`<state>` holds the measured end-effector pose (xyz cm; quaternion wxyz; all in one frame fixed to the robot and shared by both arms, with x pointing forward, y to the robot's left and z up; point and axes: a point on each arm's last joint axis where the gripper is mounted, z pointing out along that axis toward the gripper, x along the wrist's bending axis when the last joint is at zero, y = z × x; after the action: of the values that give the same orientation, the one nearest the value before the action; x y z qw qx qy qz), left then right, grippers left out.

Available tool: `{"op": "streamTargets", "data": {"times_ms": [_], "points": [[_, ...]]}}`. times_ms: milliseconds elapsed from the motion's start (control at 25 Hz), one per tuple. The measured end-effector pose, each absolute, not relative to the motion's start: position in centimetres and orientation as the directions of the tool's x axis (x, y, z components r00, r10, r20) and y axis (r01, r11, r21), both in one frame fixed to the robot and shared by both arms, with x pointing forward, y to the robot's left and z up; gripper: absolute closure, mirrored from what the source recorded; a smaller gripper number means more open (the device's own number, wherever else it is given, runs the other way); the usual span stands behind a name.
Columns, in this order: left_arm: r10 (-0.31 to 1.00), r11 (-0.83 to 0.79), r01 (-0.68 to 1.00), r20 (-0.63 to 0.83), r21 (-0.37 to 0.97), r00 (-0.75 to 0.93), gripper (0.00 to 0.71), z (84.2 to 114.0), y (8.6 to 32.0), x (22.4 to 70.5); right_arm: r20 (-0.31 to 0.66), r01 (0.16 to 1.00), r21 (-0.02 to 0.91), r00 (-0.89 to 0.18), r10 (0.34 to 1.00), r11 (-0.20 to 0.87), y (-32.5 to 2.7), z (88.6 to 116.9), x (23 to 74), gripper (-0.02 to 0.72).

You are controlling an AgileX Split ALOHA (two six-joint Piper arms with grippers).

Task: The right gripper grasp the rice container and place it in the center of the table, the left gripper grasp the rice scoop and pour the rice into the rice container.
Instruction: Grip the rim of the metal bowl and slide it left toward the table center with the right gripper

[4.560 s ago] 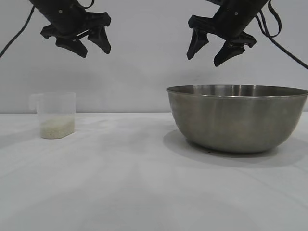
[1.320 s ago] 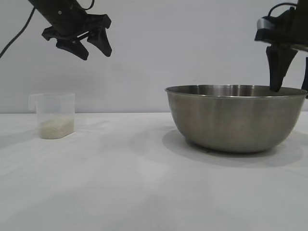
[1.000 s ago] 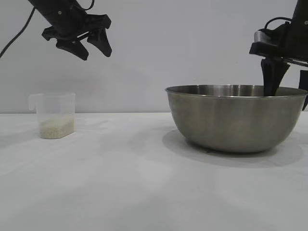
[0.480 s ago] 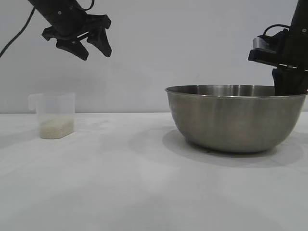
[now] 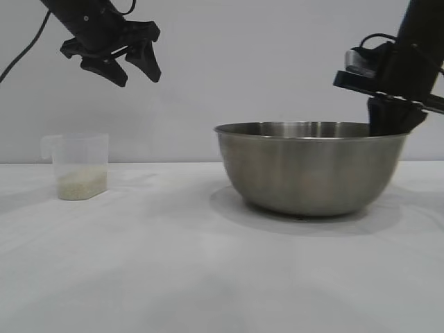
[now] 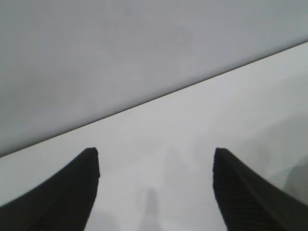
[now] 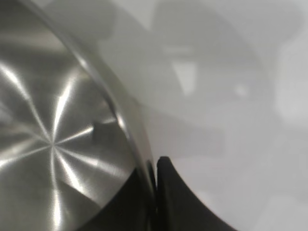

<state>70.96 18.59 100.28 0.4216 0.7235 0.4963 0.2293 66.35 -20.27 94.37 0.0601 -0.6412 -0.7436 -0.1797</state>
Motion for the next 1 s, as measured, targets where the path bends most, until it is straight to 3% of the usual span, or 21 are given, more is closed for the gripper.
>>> {"op": "streamTargets", "data": {"times_ms": [240, 280, 320, 560, 720, 840, 920, 1000], "points": [[0.912, -0.15, 0.526, -0.088, 0.837, 0.401, 0.266, 100.3, 18.6, 71.0, 0.326, 0.975, 0.193, -0.166, 0.931, 0.107, -20.2, 94.4, 66.4, 0.703], [0.912, -0.15, 0.526, -0.088, 0.837, 0.401, 0.266, 100.3, 18.6, 71.0, 0.332, 0.976, 0.195, -0.163, 0.929, 0.101, -20.2, 94.4, 66.4, 0.654], [0.912, -0.15, 0.526, -0.088, 0.837, 0.401, 0.266, 100.3, 18.6, 71.0, 0.335, 0.976, 0.197, -0.161, 0.928, 0.098, -20.1, 94.4, 66.4, 0.654], [0.912, -0.15, 0.526, -0.088, 0.837, 0.401, 0.266, 100.3, 18.6, 71.0, 0.378, 0.973, 0.209, -0.168, 0.91, 0.092, -19.7, 94.6, 66.5, 0.374], [0.912, -0.15, 0.526, -0.088, 0.837, 0.401, 0.266, 100.3, 18.6, 71.0, 0.365, 0.966, 0.227, -0.204, 0.908, 0.126, -19.7, 94.7, 66.5, 0.248], [0.912, -0.152, 0.525, -0.087, 0.837, 0.402, 0.266, 100.3, 18.6, 71.0, 0.349, 0.957, 0.256, -0.22, 0.911, 0.133, -20.3, 95.8, 66.7, 0.265], [0.912, -0.152, 0.525, -0.087, 0.837, 0.402, 0.266, 100.3, 18.6, 71.0, 0.33, 0.946, 0.296, -0.23, 0.916, 0.131, -21.0, 97.5, 66.8, 0.224], [0.911, -0.154, 0.525, -0.085, 0.837, 0.403, 0.266, 100.3, 18.6, 71.0, 0.311, 0.931, 0.342, -0.237, 0.92, 0.124, -21.9, 99.5, 66.7, 0.239]]}}
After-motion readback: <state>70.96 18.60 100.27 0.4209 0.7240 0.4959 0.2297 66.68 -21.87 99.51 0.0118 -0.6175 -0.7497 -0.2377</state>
